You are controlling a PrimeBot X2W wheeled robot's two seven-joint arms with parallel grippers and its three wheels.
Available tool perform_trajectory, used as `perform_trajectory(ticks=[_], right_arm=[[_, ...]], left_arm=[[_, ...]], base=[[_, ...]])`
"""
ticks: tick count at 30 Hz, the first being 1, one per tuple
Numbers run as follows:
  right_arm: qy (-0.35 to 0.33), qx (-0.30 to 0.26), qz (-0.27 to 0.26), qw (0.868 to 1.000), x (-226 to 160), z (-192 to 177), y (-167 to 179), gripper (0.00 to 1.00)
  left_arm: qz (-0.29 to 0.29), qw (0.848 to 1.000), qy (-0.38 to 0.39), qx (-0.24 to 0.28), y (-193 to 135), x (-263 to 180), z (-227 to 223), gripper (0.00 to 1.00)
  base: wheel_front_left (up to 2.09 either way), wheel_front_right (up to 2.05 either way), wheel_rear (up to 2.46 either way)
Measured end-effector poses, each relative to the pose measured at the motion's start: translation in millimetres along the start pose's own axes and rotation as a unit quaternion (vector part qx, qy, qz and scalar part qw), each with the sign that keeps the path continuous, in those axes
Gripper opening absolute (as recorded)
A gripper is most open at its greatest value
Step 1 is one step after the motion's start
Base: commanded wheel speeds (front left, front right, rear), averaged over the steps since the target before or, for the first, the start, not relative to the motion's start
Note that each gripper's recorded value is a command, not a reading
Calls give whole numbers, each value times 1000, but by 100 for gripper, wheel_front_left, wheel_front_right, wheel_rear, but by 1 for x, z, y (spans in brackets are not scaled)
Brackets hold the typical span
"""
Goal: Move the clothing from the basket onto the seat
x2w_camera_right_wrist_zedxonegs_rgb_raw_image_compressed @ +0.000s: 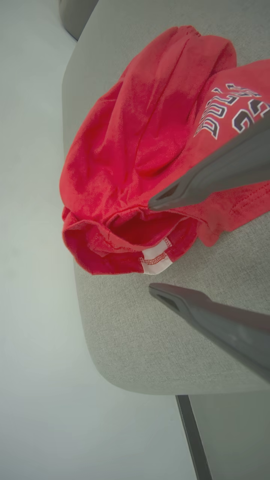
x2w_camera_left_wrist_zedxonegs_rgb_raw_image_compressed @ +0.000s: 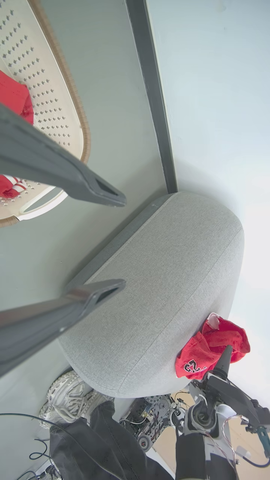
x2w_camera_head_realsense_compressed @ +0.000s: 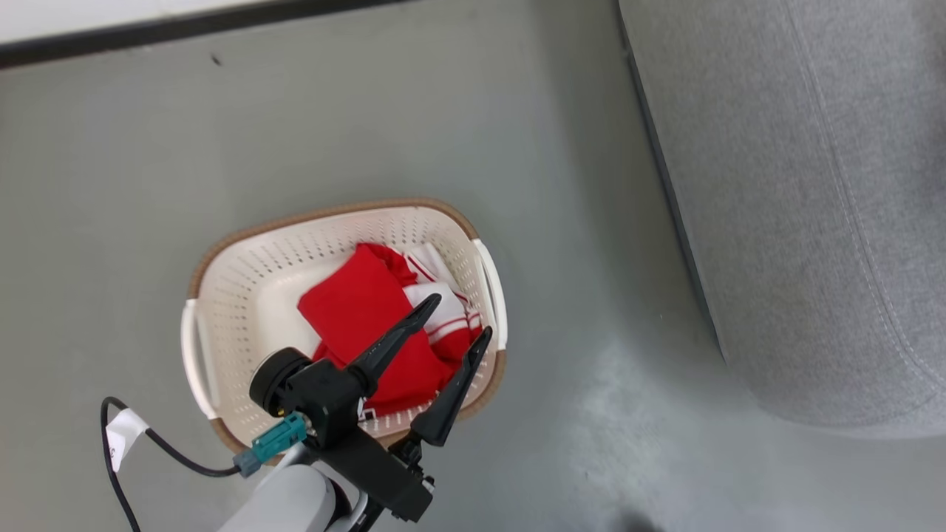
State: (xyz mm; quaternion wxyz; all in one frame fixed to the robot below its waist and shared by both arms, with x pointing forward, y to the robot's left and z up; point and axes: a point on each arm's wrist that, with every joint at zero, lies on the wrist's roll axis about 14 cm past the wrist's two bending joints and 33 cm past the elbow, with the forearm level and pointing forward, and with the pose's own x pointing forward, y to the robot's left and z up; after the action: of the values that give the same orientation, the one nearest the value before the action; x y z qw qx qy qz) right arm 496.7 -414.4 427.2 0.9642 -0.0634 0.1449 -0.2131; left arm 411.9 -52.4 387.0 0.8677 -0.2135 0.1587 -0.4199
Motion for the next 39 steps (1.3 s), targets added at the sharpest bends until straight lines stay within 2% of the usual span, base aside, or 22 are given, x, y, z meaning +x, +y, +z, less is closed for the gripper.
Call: perform_trajectory(ticks=[4,10,17,26,39], right_arm=[[-24,8,30,999,-4,19,18,100],[-31,20,101,994,-27,20,75,100],[-66,36,152,986,-52,44,107,100],[-106,63,228,966,-96,70,158,100],[-142,81,300,940,-154,87,197,100]], left_arm=[[23,1000,-15,-1,1,-5,14,100],[66,997,-32,11,9,-21,30,100],[130,990,-60,19,23,-50,52,100],[199,974,-97,37,35,-92,77,100],[277,949,-143,53,43,-142,99,100]], base=[[0,0,0],[0,0,0],[0,0,0],[0,0,0],[0,0,0]])
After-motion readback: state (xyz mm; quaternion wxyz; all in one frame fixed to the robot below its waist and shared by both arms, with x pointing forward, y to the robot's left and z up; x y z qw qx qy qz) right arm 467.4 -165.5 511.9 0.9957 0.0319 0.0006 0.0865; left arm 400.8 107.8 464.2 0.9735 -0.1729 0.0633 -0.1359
